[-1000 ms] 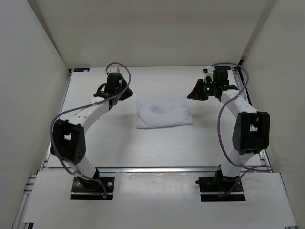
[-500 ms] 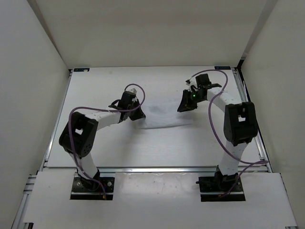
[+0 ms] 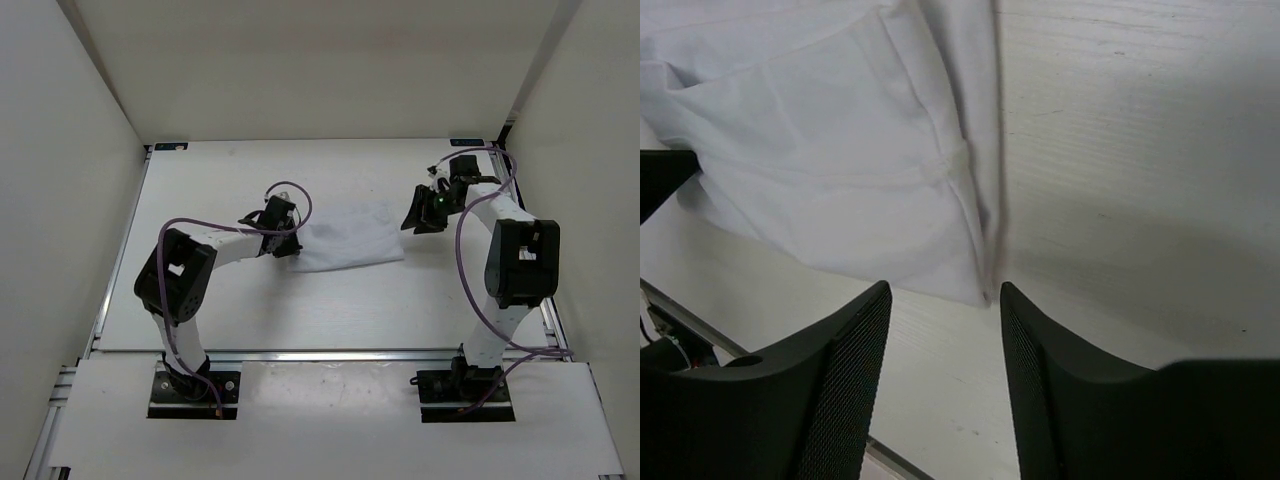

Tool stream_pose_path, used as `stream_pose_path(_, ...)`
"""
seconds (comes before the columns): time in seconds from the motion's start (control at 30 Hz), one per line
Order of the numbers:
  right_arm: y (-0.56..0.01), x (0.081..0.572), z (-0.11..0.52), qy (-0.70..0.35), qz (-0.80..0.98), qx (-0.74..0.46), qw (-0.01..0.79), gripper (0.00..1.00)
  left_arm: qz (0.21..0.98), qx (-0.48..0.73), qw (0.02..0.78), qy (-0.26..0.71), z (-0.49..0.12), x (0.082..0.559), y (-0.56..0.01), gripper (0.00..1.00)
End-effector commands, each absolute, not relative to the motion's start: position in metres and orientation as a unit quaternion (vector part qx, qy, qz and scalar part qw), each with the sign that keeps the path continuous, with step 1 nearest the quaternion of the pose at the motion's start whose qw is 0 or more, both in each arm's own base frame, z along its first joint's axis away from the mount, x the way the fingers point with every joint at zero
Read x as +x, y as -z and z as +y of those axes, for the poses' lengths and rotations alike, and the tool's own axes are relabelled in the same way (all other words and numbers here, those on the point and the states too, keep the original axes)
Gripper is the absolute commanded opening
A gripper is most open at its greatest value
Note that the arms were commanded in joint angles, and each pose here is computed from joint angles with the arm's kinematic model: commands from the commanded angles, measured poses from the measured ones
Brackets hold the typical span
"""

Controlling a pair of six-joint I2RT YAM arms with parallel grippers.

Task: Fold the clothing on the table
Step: Fold the skirt

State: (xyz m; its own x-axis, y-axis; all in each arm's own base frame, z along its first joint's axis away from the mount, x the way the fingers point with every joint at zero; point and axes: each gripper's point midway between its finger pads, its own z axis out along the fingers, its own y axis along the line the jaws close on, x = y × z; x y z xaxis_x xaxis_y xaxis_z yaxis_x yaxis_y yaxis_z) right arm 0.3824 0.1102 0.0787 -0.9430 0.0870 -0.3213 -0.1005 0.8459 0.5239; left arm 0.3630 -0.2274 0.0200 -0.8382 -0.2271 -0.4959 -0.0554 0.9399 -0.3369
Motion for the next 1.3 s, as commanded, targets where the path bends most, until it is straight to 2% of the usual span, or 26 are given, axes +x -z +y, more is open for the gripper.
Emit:
stream_pose_path(0.0,-0.080,0.384,0.104,-0.271,0.947,-0.024,0.173,0.54,0.955,-0.079,0.262,0.111,-0.201,0.338,-0.016,0.00)
stream_pose_path(0.13,-0.061,0.388,0.105,-0.268,0.950,-0.026,0.160,0.55,0.952,-0.088,0.266,0.122,-0.194,0.336,-0.023,0.00)
stream_pose_path(0.4,-0.051,0.398,0.141,-0.360,0.919,-0.046,0.152,0.55,0.955,-0.079,0.262,0.116,-0.193,0.335,-0.026,0.00)
stream_pose_path(0.63,-0.038,0.405,0.164,-0.388,0.909,-0.056,0.139,0.56,0.955,-0.079,0.262,0.109,-0.187,0.336,-0.027,0.00)
stream_pose_path(0.83,-0.034,0.411,0.188,-0.437,0.888,-0.063,0.129,0.51,0.959,-0.071,0.257,0.100,-0.184,0.331,-0.027,0.00)
stream_pose_path(0.9,-0.028,0.407,0.197,-0.452,0.883,-0.059,0.115,0.44,0.958,-0.071,0.258,0.100,-0.185,0.331,-0.027,0.00)
stream_pose_path(0.97,-0.030,0.404,0.203,-0.472,0.873,-0.055,0.105,0.30,0.957,-0.072,0.261,0.101,-0.184,0.332,-0.028,0.00)
stream_pose_path(1.03,-0.028,0.400,0.204,-0.476,0.872,-0.050,0.101,0.06,0.959,-0.068,0.255,0.105,-0.188,0.327,-0.027,0.00)
stream_pose_path(1.07,-0.027,0.399,0.200,-0.470,0.876,-0.045,0.104,0.00,0.956,-0.068,0.265,0.107,-0.189,0.331,-0.032,0.00)
stream_pose_path(1.13,-0.028,0.397,0.192,-0.456,0.883,-0.040,0.107,0.00,0.955,-0.066,0.263,0.122,-0.193,0.331,-0.041,0.00)
stream_pose_path(1.2,-0.024,0.388,0.184,-0.432,0.896,-0.034,0.098,0.00,0.938,-0.075,0.304,0.147,-0.196,0.352,-0.074,0.00)
stream_pose_path(1.27,-0.027,0.387,0.174,-0.421,0.901,-0.027,0.102,0.00,0.919,-0.083,0.343,0.172,-0.197,0.365,-0.110,0.28)
